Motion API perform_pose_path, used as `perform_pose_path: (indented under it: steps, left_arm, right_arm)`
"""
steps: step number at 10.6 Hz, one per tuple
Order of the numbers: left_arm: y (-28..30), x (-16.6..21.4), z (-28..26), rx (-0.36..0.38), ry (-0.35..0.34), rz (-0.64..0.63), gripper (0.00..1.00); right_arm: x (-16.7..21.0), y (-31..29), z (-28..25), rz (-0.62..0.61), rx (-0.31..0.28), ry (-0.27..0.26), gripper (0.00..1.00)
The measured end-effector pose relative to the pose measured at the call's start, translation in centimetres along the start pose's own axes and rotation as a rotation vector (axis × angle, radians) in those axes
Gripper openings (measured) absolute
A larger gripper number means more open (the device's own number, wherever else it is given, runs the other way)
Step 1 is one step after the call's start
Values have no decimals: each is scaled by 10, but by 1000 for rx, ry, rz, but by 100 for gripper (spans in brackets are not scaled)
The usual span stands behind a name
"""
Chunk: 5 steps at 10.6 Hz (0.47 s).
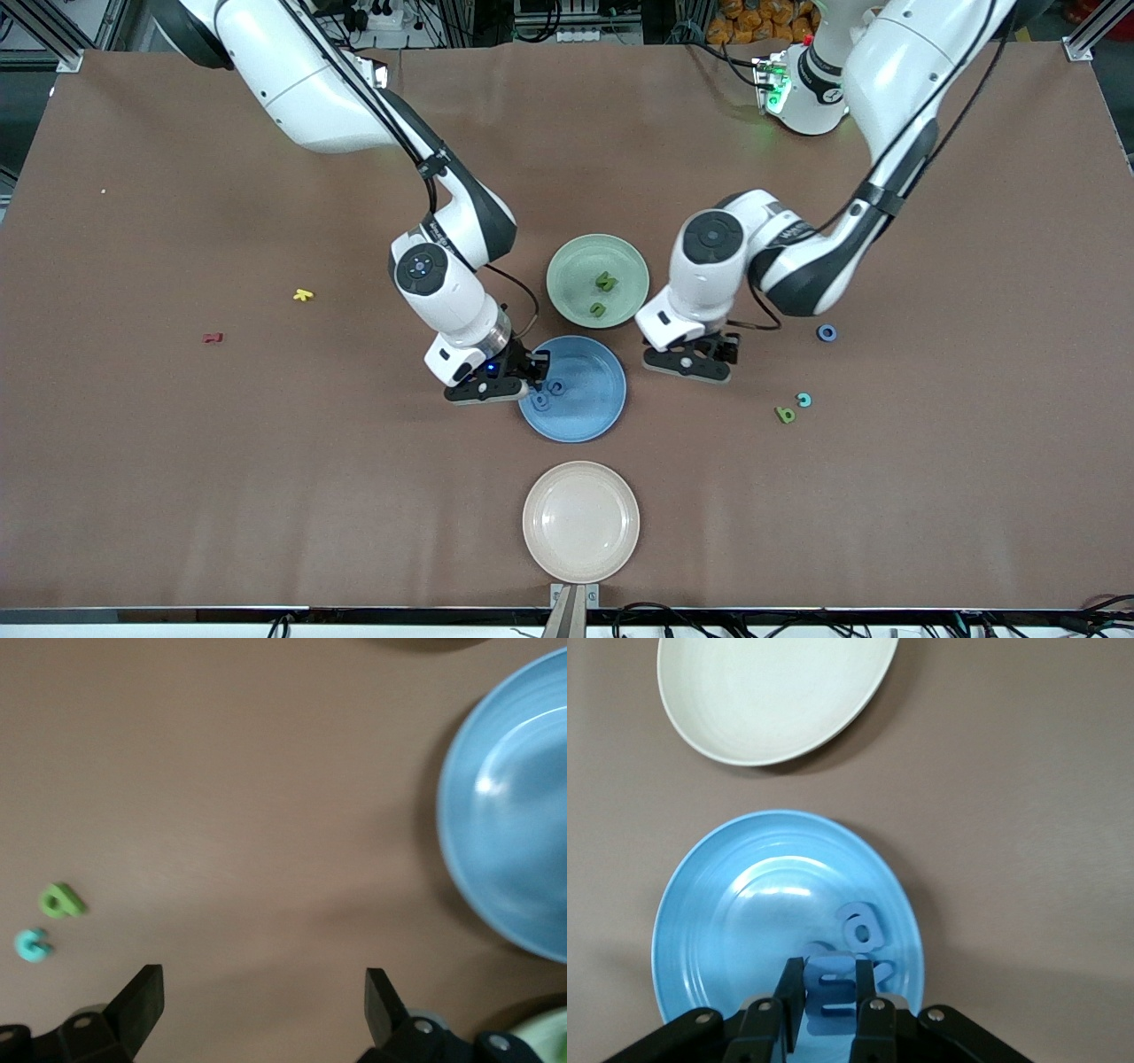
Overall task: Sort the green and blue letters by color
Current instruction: 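Release the n on the green plate while the right gripper drops e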
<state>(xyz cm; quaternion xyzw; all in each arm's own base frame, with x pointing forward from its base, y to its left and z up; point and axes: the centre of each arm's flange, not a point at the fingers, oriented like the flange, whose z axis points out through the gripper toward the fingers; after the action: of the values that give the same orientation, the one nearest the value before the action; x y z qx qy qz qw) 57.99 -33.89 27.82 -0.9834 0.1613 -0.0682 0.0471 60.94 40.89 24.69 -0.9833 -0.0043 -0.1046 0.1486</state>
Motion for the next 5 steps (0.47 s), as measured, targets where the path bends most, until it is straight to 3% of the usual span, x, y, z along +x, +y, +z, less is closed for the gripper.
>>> perform_pose_path:
  steps: [1, 5]
  left_arm:
    - [-30, 5, 3, 5, -5, 71, 100]
    - [-131, 11, 12, -2, -23, 271, 100]
  right_arm:
    - [-4, -5, 5, 3, 2, -4, 31]
    - [-8, -9, 8, 42, -4, -21, 85]
